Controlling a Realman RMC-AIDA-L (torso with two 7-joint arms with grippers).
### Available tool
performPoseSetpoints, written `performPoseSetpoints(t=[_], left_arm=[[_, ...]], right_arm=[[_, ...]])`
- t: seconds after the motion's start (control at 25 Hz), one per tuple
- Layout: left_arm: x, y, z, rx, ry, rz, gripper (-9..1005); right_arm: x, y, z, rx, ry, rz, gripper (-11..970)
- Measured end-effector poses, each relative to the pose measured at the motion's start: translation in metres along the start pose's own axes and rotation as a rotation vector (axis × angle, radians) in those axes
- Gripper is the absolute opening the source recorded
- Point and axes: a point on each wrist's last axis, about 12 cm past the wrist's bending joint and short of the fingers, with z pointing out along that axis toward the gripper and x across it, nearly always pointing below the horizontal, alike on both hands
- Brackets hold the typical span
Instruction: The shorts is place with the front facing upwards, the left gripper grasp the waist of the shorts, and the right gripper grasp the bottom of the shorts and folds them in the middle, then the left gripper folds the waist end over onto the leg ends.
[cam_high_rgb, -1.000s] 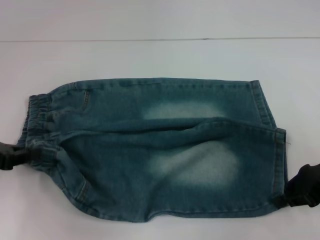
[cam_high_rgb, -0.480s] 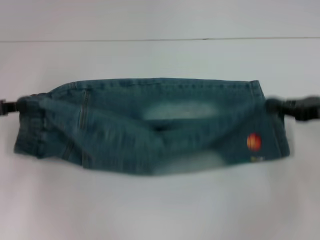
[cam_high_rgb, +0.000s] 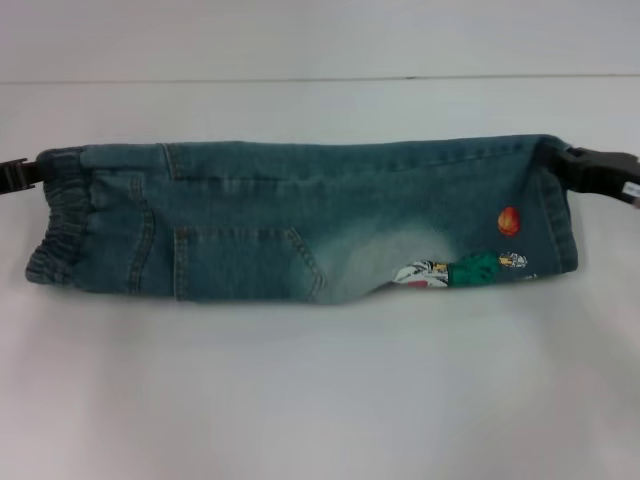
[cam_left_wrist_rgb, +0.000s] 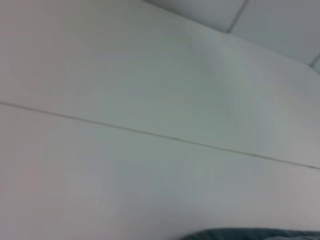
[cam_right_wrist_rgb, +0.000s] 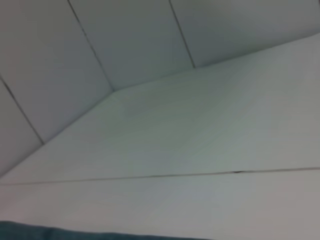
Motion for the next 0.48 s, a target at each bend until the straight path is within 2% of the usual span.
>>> performPoseSetpoints(t=[0.28,0.48], left_arm=[[0.008,0.006,0.013,-0.067,-0.008,0.0,37],[0.01,0.004,0.021,-0.079,-0.015,0.023,37]], right_arm=[[-0.001,0.008,0.027,0.082,-0.021,-0.057,44],[-0.001,0.008,0.035,0.118,-0.021,-0.077,44]])
